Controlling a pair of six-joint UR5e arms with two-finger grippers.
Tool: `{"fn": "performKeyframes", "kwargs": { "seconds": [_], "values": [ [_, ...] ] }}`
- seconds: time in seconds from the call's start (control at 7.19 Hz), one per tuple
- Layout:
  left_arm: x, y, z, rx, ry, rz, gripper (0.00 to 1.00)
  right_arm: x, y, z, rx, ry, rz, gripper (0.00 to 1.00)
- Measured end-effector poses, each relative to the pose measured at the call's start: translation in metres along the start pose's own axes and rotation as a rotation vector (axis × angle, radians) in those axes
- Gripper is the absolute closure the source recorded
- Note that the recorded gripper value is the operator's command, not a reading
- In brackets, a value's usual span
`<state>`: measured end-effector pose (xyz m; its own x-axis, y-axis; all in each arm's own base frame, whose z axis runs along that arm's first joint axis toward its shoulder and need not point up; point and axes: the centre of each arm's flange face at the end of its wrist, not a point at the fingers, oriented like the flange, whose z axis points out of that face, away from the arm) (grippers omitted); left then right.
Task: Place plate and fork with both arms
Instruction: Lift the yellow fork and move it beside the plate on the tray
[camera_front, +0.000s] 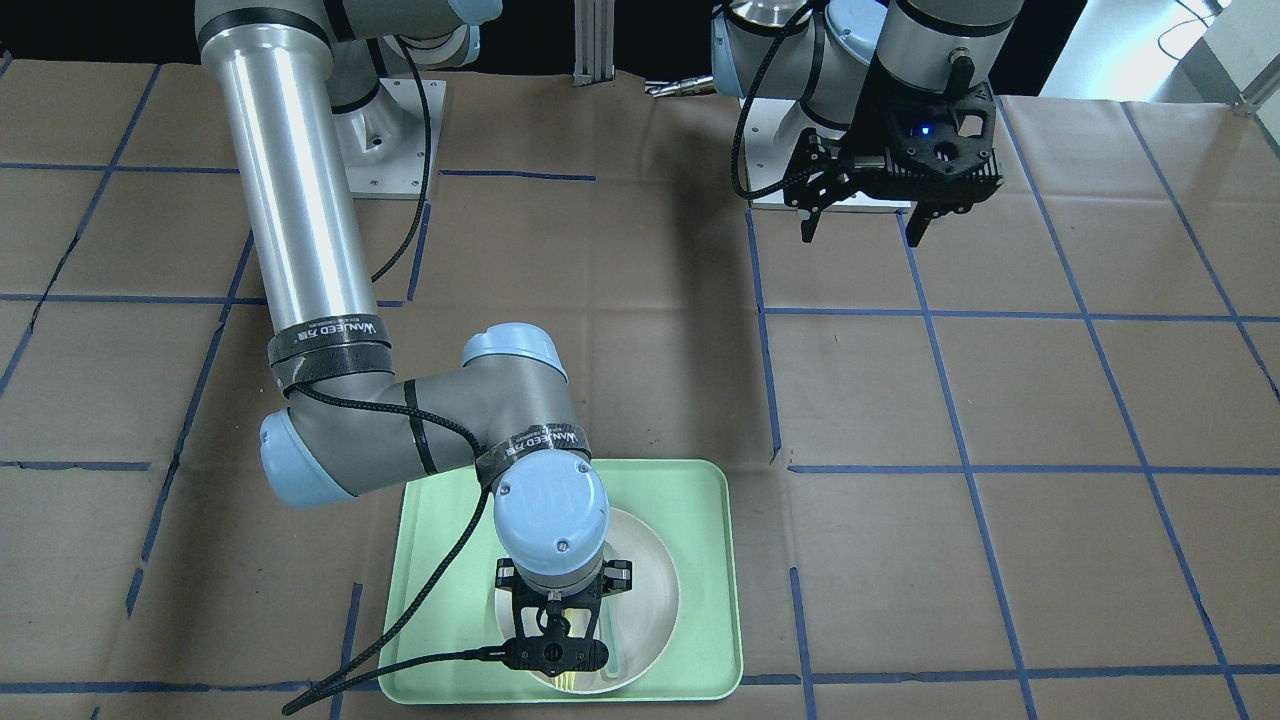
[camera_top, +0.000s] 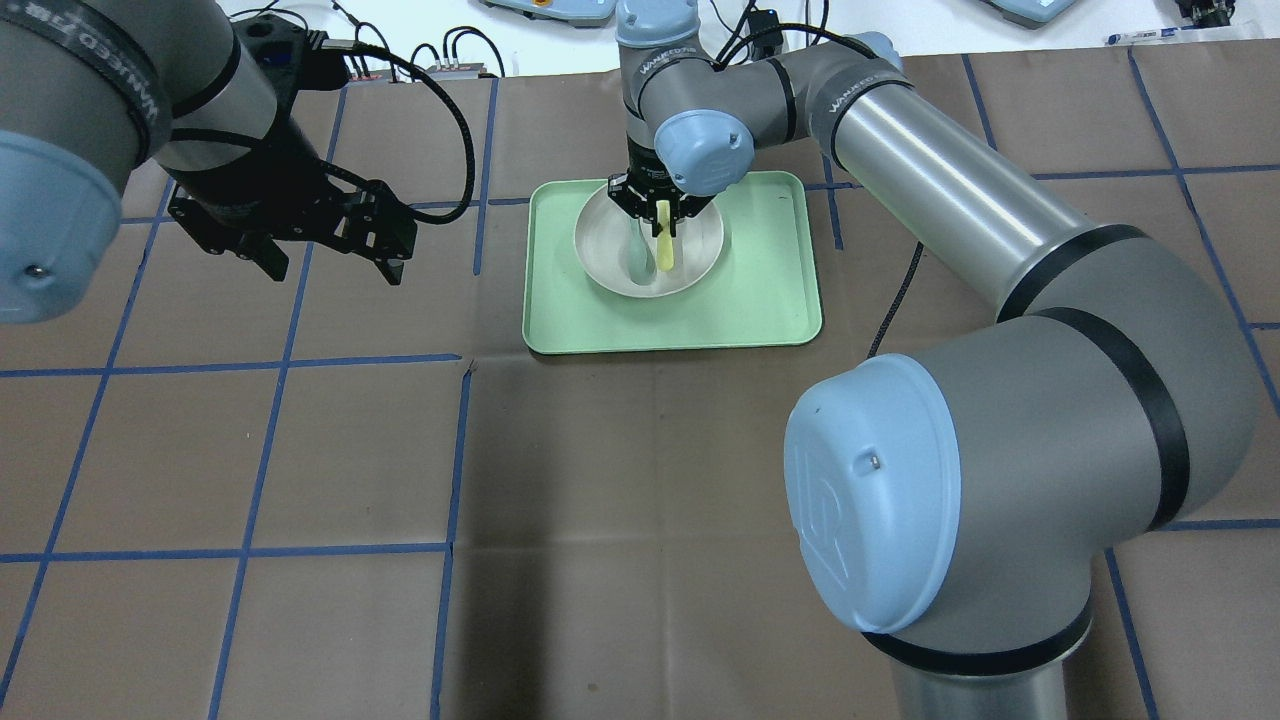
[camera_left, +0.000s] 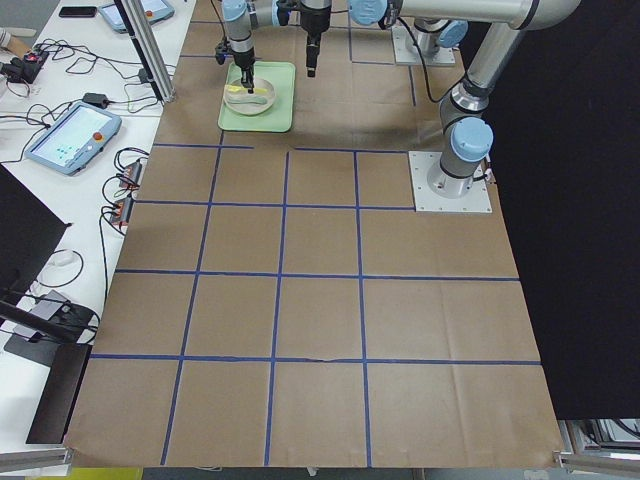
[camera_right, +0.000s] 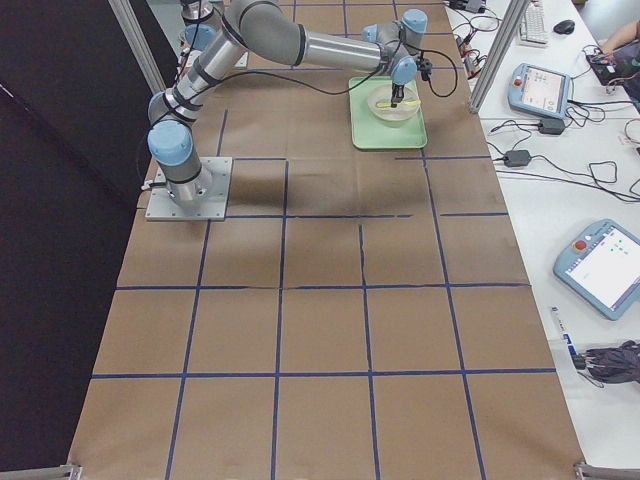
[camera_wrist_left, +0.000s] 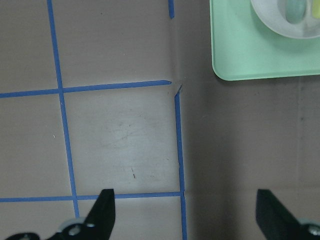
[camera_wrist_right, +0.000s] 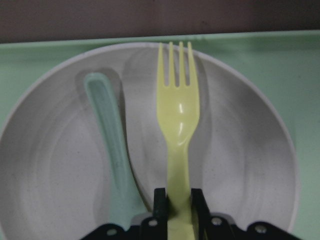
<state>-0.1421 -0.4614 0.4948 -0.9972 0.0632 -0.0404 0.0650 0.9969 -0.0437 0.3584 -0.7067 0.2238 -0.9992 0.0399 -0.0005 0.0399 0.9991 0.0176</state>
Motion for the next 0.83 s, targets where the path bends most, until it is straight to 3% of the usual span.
{"fn": "performKeyframes", "kwargs": {
  "seconds": [0.42,0.83],
  "values": [
    [0.0,0.0,0.0,0.0,0.0,0.0,0.0,0.031,0.006,-0.036,-0.049,0.025,0.031,0.97],
    [-0.002,-0.001,0.002,-0.001,0.002,-0.007,0.0,0.087,-0.007,-0.037,-0.086,0.04,0.067,0.99]
  ]
}}
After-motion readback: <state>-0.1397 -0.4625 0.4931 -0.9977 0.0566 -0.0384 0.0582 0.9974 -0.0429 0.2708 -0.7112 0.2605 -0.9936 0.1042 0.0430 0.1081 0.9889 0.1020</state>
